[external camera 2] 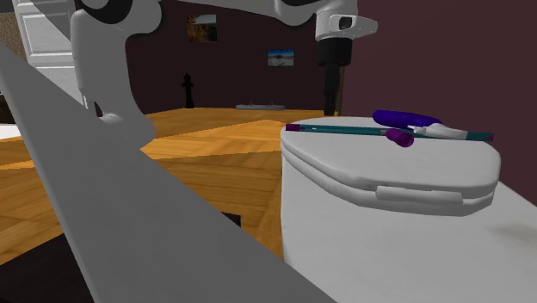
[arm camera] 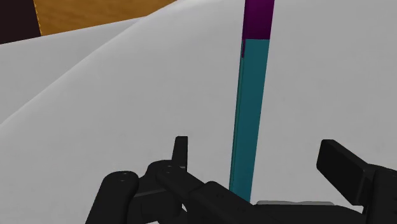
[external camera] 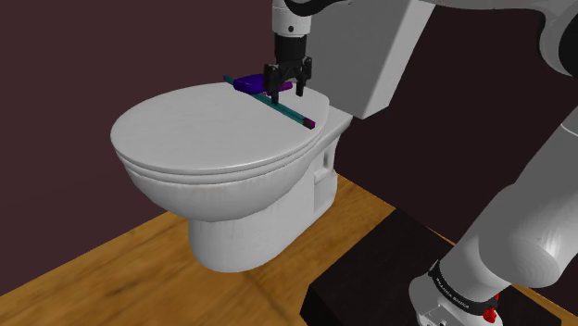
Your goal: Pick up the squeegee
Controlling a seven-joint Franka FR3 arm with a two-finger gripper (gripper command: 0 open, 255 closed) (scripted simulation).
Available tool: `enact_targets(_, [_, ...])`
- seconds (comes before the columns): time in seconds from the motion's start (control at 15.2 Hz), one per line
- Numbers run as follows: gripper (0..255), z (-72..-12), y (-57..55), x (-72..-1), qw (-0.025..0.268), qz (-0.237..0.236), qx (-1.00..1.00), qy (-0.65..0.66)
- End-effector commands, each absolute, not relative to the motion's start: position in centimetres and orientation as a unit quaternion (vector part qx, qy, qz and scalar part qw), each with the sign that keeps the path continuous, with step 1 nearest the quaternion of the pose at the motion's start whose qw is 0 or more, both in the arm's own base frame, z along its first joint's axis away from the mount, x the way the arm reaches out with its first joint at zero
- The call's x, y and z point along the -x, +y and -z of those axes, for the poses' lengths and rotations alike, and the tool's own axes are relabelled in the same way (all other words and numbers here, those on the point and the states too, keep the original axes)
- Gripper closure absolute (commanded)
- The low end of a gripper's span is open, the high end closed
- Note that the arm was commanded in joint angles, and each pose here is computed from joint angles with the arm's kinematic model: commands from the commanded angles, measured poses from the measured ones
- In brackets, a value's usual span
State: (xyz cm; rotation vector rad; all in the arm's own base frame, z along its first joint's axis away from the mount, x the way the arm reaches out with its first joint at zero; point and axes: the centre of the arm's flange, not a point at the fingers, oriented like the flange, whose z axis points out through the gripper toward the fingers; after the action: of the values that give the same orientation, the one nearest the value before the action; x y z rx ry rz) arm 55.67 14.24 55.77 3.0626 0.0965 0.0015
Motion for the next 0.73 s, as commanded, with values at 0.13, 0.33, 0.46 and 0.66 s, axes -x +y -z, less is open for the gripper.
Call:
enact_targets(0.13, [0,-53.7,14.2,-55.8,0.039,-0.001,-0.999,0.032])
enact_targets(0.33, [0,-52.9,14.2,-55.8,0.039,-0.001,-0.999,0.032])
enact_targets(0.46, [255,-52.8,14.2,-55.9,0.039,-0.001,-0.999,0.032])
enact_targets(0.66, [255,-52.7,14.3,-55.8,0.039,-0.001,-0.999,0.032])
